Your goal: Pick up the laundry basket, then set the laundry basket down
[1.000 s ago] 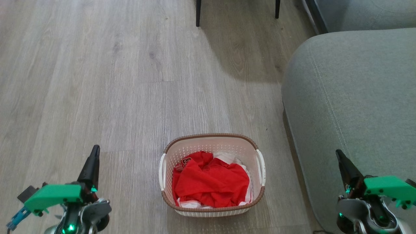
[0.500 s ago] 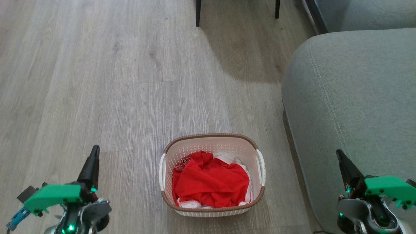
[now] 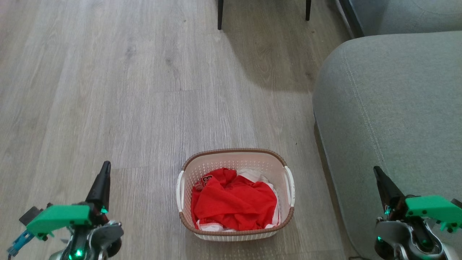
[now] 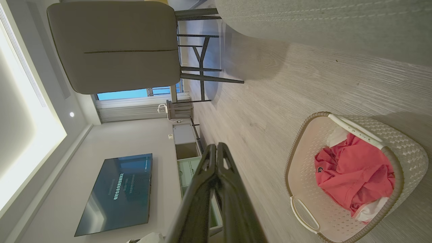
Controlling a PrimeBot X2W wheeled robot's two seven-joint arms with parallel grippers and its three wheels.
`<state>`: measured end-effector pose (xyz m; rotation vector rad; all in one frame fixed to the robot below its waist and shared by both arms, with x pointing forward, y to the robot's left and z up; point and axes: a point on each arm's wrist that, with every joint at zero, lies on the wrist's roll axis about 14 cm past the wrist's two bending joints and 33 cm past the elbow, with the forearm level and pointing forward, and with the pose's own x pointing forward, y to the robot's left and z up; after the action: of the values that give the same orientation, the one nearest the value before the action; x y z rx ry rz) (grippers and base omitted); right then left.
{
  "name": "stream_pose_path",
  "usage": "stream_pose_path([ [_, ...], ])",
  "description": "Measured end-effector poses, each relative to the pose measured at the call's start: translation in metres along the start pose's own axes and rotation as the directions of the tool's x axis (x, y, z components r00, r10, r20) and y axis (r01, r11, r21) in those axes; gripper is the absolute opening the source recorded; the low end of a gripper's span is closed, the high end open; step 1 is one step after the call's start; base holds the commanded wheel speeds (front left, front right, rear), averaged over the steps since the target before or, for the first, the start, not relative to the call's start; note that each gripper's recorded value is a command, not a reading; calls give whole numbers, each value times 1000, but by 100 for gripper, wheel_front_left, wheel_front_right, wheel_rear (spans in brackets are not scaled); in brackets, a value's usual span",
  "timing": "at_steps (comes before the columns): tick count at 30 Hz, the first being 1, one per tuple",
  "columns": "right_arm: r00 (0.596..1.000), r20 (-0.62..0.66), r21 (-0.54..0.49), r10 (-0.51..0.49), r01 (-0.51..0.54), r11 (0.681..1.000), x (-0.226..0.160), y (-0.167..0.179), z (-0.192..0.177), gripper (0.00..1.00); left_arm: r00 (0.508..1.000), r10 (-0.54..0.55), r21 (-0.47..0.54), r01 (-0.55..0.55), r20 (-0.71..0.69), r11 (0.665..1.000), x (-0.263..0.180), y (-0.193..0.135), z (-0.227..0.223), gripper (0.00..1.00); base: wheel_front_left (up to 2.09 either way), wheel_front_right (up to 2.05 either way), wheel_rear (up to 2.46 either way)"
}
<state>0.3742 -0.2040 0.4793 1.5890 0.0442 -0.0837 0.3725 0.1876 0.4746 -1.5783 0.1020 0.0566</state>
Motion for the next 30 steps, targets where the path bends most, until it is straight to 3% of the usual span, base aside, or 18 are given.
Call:
stream_pose_path([
  [30,1000,8,1,0,0,1000,0,0,3,0,1000,-1,-3,1,12,1000,0,0,4,0,0,0,0],
])
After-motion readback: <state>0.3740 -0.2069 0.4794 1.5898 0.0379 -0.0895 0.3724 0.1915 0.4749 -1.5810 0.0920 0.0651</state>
